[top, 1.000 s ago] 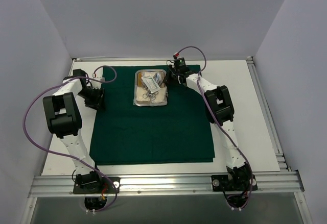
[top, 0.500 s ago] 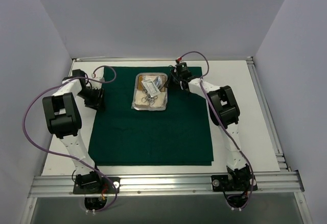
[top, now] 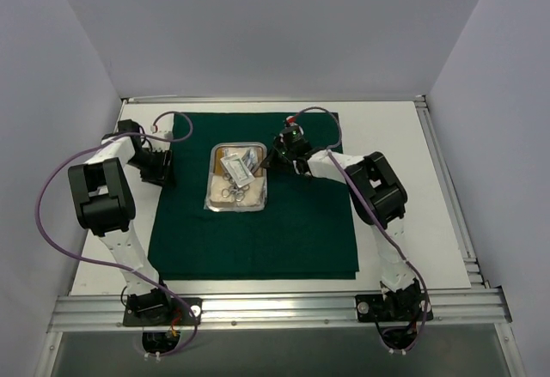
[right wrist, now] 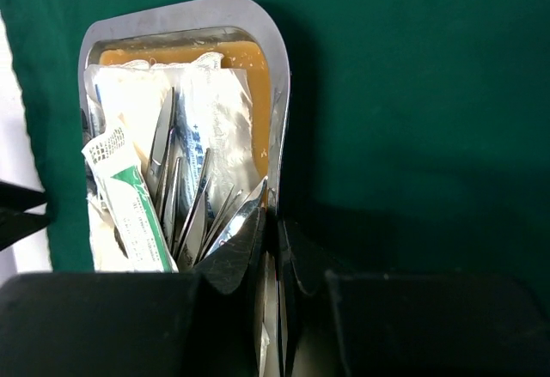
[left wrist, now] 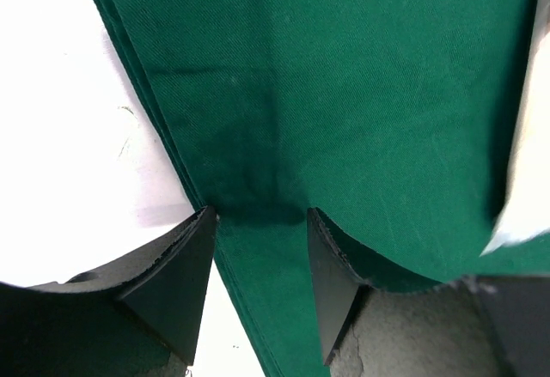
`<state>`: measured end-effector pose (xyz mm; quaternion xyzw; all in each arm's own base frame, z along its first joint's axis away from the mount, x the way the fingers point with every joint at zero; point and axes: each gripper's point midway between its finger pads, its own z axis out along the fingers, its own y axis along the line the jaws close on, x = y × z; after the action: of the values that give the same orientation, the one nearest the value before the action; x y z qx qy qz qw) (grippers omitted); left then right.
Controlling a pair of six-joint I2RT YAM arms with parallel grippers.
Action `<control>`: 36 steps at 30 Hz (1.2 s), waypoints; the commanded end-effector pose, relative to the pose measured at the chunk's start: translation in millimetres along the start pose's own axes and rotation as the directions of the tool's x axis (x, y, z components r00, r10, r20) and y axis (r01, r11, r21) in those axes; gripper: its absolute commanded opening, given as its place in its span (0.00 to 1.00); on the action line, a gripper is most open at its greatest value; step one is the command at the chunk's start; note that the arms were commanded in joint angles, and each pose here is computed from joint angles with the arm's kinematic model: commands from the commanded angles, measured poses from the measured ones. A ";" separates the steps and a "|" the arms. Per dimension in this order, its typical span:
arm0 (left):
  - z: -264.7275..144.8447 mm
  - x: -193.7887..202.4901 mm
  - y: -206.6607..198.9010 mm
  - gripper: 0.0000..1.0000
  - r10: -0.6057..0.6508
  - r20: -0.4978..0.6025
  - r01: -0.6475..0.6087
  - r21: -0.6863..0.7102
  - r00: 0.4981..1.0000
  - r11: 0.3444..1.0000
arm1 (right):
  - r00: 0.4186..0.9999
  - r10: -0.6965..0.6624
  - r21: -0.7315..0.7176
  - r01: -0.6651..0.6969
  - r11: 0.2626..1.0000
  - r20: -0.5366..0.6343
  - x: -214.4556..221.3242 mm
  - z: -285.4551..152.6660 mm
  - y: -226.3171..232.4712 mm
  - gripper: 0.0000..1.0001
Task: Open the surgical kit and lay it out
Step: Move the container from the surgical kit.
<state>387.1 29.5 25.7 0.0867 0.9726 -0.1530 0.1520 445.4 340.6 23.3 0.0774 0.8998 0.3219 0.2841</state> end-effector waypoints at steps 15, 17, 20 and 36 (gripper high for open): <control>-10.7 -2.1 3.2 0.56 0.001 0.065 -0.001 -0.003 0.998 1.000 | 0.996 0.090 -0.214 -0.091 0.973 -0.017 103.0 -26.0 127.5 0.00; -12.4 -1.5 4.4 0.56 -0.002 0.069 0.002 -0.003 0.998 1.000 | 0.994 0.103 -0.229 -0.110 0.967 -0.045 123.6 -25.9 134.7 0.00; -15.7 0.3 6.9 0.56 -0.012 0.076 0.012 -0.001 0.997 1.000 | 0.991 0.116 -0.244 -0.129 0.961 -0.067 144.4 -27.8 142.9 0.00; -20.0 1.5 13.9 0.56 -0.006 0.080 0.007 -0.005 0.997 1.000 | 0.989 -0.050 -0.277 0.009 0.961 -0.140 171.6 -40.2 145.6 0.00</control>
<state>375.3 55.3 25.3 0.0656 0.9739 -0.1403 0.1663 288.6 475.1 22.9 0.0695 0.8815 0.4052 0.2322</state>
